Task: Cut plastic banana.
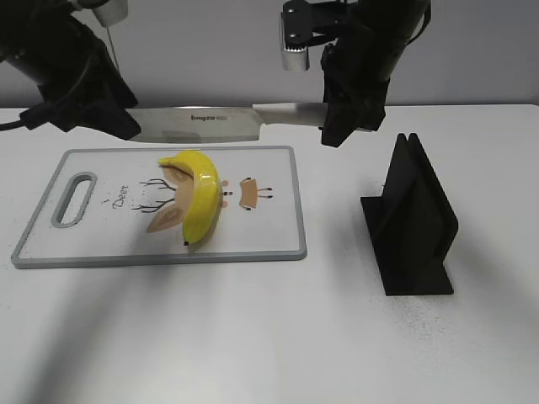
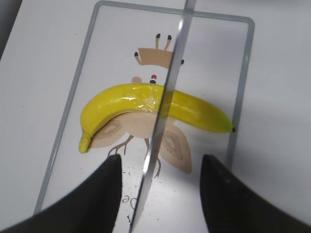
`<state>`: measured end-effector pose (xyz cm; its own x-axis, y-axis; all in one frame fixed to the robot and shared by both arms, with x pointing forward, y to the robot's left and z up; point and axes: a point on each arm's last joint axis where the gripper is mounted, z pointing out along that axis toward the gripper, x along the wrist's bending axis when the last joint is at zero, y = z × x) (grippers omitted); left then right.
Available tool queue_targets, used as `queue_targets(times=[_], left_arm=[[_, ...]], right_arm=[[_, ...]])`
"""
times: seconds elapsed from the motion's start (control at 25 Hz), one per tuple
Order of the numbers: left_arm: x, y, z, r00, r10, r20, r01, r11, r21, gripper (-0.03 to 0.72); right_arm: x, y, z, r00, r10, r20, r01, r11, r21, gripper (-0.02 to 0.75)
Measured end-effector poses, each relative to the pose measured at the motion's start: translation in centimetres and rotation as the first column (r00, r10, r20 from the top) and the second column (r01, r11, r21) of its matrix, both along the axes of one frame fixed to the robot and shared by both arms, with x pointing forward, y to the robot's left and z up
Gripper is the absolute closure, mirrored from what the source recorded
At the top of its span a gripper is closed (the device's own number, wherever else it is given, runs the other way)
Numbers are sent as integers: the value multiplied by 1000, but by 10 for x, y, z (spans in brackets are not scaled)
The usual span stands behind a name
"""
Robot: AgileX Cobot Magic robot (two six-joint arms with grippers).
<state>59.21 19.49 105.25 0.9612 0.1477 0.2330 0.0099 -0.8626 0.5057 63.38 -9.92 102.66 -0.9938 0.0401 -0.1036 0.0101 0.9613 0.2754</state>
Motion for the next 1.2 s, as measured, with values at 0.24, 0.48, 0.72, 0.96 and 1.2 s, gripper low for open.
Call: queue_targets(times=[0.24,0.48,0.72,0.96,1.2], left_arm=[[7,0,-9,1000,14,6,-14,1000,9,290],[10,0,-11,1000,15,25,-16,1000,20,632],[17,-1,-30,1000,8,-16,-7,999,32,663],[30,-1,-54,999,33,-14,-32,998,55,663],[50,-3,-122,992,75,-99,-67,994,83,662]], right_arm=[[2,2,1,1000,-2,27,2,1000,18,577],[6,2,1,998,10,69,-12,1000,26,577],[11,4,-13,998,21,61,-21,1000,6,576],[23,7,-43,998,12,67,-11,1000,-9,576],[37,11,-102,999,10,31,-8,998,-58,576]])
